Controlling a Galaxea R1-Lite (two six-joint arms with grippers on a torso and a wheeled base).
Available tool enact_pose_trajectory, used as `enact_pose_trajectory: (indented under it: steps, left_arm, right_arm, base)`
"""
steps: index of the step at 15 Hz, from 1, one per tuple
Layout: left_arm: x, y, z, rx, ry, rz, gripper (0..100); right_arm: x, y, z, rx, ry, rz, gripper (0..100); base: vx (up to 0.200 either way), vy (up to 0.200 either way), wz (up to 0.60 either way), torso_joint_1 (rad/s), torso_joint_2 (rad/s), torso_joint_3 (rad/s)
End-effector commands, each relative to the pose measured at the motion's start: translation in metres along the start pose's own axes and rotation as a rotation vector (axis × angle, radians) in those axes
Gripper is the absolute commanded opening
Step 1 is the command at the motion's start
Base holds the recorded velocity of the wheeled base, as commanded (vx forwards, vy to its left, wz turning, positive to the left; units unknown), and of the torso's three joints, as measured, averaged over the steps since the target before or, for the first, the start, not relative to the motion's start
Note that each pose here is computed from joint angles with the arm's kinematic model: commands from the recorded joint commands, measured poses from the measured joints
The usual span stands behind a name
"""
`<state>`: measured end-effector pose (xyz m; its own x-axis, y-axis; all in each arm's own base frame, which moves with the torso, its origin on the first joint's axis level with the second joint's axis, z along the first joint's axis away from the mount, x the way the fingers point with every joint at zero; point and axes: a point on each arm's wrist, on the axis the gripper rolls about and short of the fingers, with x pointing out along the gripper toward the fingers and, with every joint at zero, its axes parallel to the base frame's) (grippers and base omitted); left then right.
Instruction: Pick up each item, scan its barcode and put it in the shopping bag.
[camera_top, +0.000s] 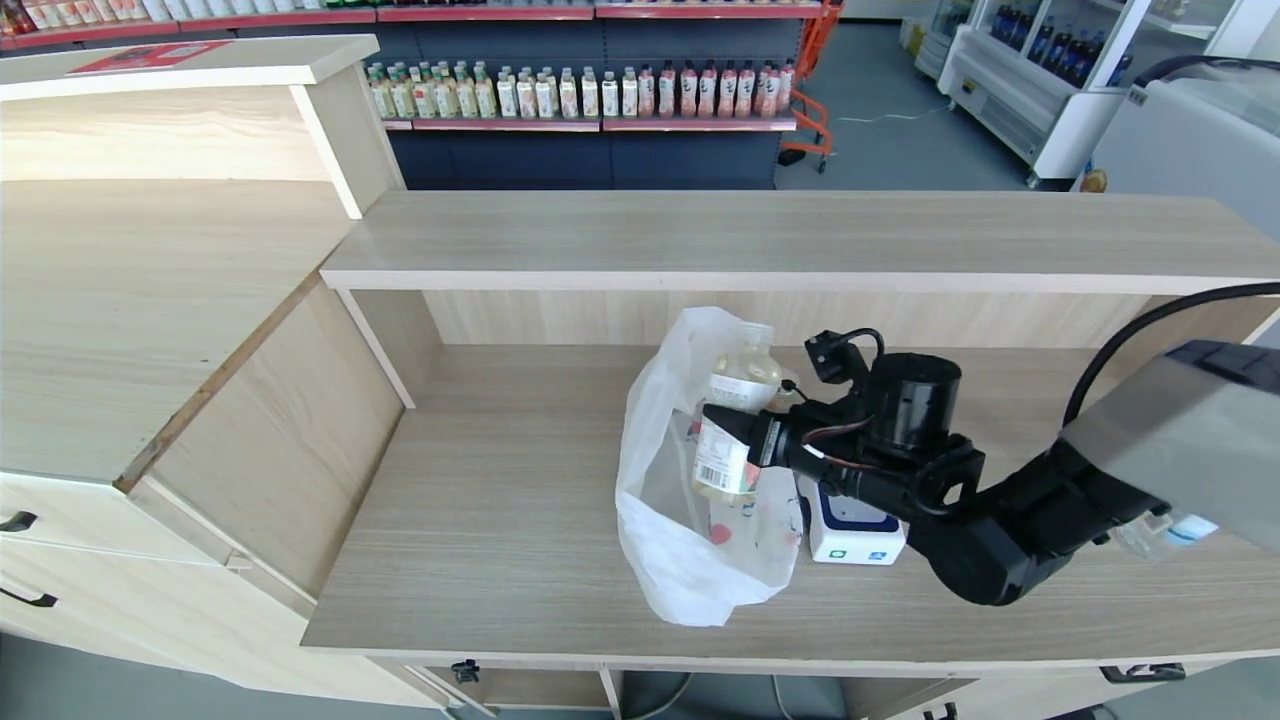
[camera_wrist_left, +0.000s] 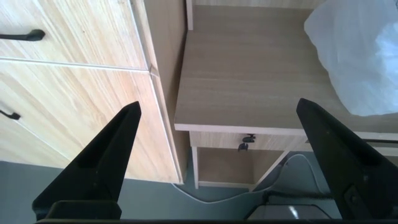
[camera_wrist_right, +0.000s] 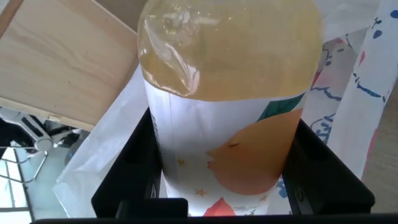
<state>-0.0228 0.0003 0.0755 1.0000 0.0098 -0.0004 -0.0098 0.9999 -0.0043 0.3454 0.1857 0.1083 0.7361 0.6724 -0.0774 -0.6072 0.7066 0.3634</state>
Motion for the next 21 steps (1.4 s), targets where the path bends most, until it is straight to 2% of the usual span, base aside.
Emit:
enact_pose_trajectory:
  steps: [1,7,11,12,17,19,21]
  left_arm:
    - [0.000,0.000,0.000,0.000,0.000,0.001,100]
    - [0.000,0.000,0.000,0.000,0.000,0.001,100]
    - [0.000,0.000,0.000,0.000,0.000,0.001,100]
    - [0.000,0.000,0.000,0.000,0.000,0.001,100]
    - [0.000,0.000,0.000,0.000,0.000,0.001,100]
    - [0.000,0.000,0.000,0.000,0.000,0.001,100]
    - [0.000,0.000,0.000,0.000,0.000,0.001,100]
  right_arm:
    - [0.026,0.001,-0.023,0.013,0.050,-0.004,0]
    - [0.050,-0.015,-0.055,0.019,0.091,-0.089,0]
    - [0.062,-0.012,-0.063,0.017,0.090,-0.071,0]
    - [0.066,-0.011,-0.063,0.016,0.082,-0.063,100]
    - [0.073,-0.005,-0.053,0.026,0.064,-0.048,100]
    - [0.069,-0.002,-0.041,0.025,0.038,-0.043,100]
    - [0.050,0.000,-0.009,0.051,-0.012,-0.055,100]
  base:
    - [0.000,0.000,0.00,0.000,0.00,0.000]
    - [0.000,0.000,0.00,0.000,0.00,0.000]
    - [0.000,0.000,0.00,0.000,0.00,0.000]
    - [0.000,0.000,0.00,0.000,0.00,0.000]
    - [0.000,0.000,0.00,0.000,0.00,0.000]
    - [0.000,0.000,0.00,0.000,0.00,0.000]
    - [0.000,0.000,0.00,0.000,0.00,0.000]
